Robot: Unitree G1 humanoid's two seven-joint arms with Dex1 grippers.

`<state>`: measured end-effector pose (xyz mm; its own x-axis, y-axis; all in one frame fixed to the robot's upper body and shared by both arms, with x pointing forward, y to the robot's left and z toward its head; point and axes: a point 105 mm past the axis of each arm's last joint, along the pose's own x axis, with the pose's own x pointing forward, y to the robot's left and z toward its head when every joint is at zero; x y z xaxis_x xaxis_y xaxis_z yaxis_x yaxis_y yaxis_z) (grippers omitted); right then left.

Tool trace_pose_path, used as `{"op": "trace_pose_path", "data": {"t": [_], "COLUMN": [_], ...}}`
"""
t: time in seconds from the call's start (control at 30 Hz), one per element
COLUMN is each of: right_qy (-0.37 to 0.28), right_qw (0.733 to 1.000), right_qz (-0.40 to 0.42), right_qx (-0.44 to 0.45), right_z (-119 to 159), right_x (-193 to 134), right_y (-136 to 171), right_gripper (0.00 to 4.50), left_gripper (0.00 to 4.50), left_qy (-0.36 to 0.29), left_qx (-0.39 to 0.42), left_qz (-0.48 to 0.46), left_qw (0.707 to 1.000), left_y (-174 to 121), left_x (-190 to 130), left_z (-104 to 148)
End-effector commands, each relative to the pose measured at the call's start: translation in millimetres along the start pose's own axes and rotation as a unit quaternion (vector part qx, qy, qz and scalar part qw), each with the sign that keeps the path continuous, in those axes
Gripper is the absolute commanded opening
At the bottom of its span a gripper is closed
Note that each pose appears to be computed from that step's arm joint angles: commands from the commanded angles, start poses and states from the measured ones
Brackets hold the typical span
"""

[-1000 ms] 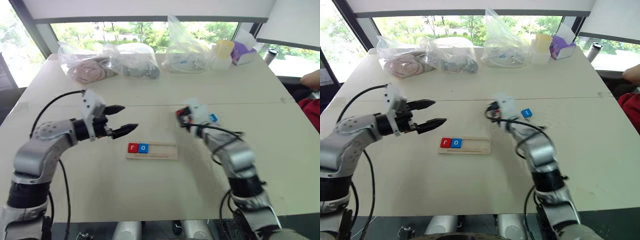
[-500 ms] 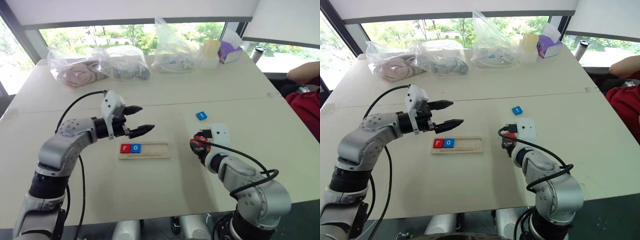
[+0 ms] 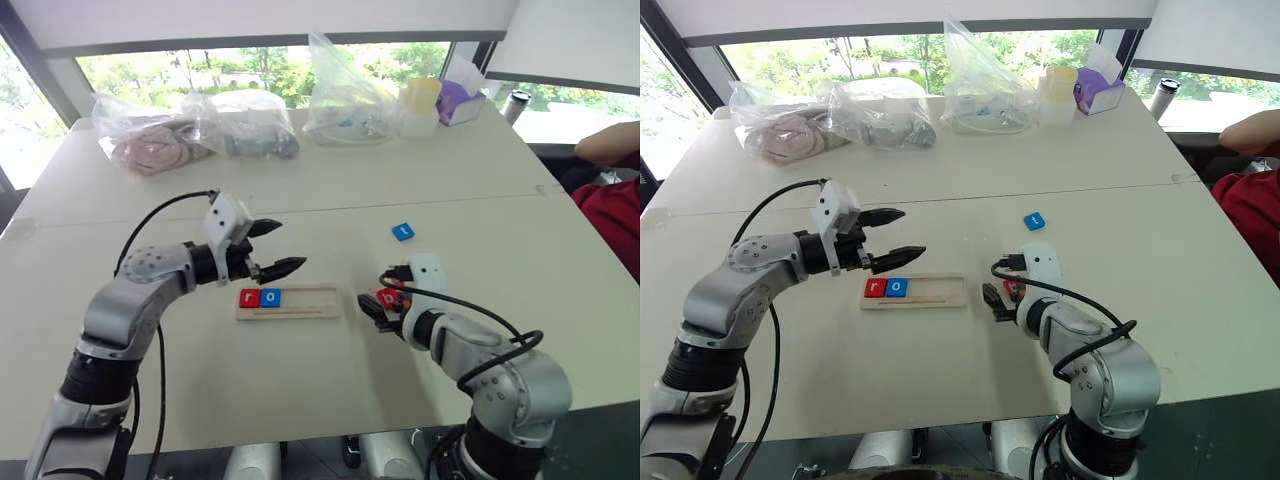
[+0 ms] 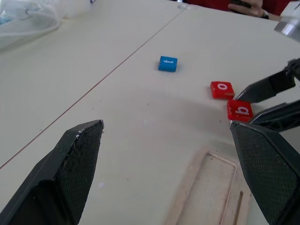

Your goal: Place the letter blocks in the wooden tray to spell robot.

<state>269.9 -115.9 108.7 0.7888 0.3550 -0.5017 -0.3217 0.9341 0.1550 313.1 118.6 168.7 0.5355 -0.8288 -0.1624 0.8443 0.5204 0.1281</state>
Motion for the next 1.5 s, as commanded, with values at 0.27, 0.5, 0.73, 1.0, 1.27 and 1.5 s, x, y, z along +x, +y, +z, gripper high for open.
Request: {"op": "trace_pose_path", "data": {"t": [0.27,0.5,0.73,1.0,1.27,1.5], "right_qy": [-0.033,-0.010,0.025,0.044,0.065,-0.009], "right_qw": [0.924,0.822,0.750,0.713,0.702,0.731], "right_qz": [0.250,0.290,0.370,0.447,0.463,0.464], "right_qx": [-0.288,-0.491,-0.548,-0.538,-0.536,-0.500], "right_z": [18.4,8.2,22.4,24.5,25.6,70.8], "right_x": [-66.3,-31.3,0.7,20.0,41.2,26.5], "right_y": [-12.8,-57.0,-71.3,-59.2,-52.1,-14.9], "right_gripper": [4.47,4.47,4.47,4.47,1.51,1.17], "left_gripper": [4.50,4.50,4.50,4.50,4.50,4.50], "left_qy": [0.008,0.013,0.024,0.030,0.035,0.050], "left_qx": [0.037,0.042,0.051,0.035,0.037,0.029], "left_qz": [-0.010,-0.018,-0.002,0.033,0.050,0.057], "left_qw": [0.999,0.999,0.998,0.998,0.997,0.997], "left_y": [6.9,5.8,3.8,-5.5,-6.9,-2.1], "left_x": [-9.5,-8.5,-19.6,-33.0,-36.1,-51.7], "left_z": [6.5,6.2,6.2,-1.0,-4.0,-7.5]}}
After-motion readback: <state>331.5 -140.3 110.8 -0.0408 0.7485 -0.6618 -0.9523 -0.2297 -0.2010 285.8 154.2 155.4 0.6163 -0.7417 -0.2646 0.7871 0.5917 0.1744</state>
